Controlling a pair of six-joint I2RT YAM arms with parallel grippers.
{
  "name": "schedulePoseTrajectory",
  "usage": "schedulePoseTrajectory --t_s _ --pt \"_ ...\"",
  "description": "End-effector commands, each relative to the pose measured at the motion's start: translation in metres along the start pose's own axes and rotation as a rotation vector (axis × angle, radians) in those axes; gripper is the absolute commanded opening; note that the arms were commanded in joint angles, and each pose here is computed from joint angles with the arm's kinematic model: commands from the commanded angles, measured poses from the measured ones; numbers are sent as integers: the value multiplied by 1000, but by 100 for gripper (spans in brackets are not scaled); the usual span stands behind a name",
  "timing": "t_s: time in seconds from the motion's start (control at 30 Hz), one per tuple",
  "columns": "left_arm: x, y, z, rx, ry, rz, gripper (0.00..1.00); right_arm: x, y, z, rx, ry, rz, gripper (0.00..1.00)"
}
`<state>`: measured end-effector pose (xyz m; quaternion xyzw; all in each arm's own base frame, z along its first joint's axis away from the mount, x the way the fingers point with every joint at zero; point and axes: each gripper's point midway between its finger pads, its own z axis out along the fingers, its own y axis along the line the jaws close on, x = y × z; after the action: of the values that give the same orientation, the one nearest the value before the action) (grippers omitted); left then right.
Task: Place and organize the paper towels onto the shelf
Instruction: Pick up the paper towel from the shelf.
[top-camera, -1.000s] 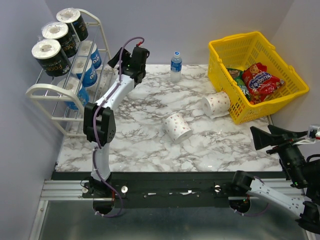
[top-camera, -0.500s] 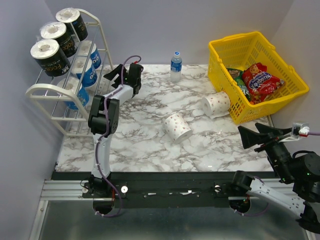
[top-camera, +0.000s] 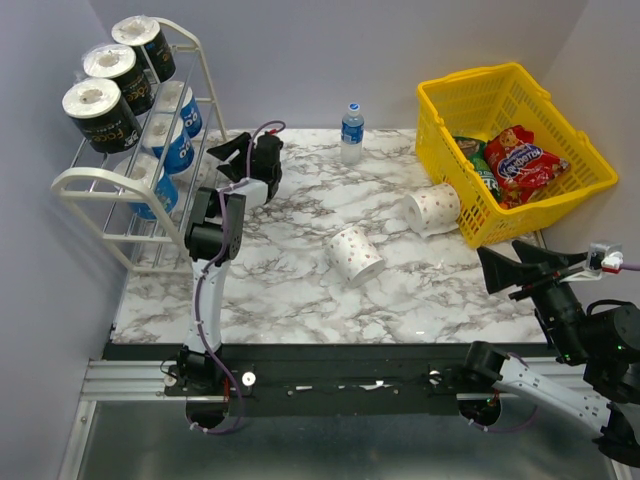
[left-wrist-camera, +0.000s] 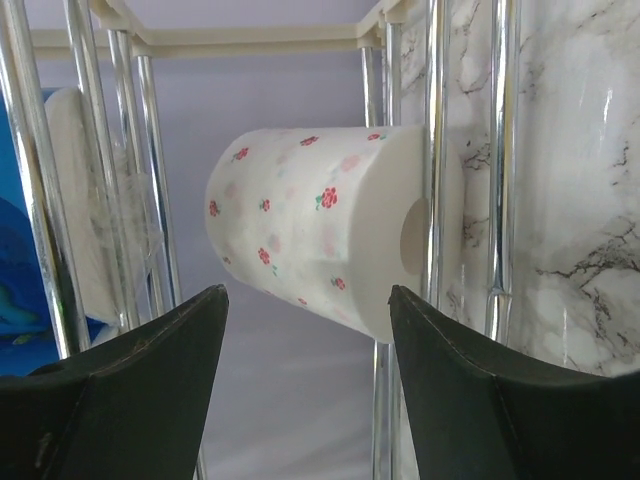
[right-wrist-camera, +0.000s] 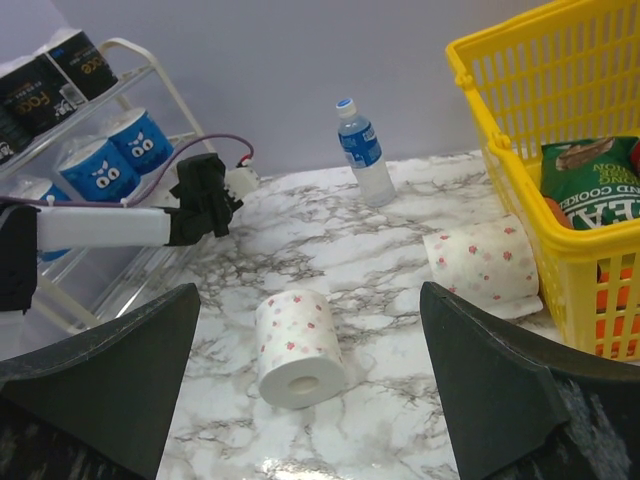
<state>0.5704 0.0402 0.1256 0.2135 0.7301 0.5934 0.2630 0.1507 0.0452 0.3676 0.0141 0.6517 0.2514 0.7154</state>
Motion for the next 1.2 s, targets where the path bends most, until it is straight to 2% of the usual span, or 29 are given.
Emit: schedulePoseTrajectory --t_s 0.0,0.4,0.77,1.17 --pt "7 -4 13 -41 46 9 78 -12 -5 -3 14 -41 8 100" --pt "24 -12 34 -60 92 48 74 -22 -10 -6 28 -73 9 100" --pt "21 -8 47 -98 93 45 73 -23 -9 -3 38 -67 -6 100" --pt "27 -10 60 -130 116 49 62 -20 -7 2 50 -59 -20 100"
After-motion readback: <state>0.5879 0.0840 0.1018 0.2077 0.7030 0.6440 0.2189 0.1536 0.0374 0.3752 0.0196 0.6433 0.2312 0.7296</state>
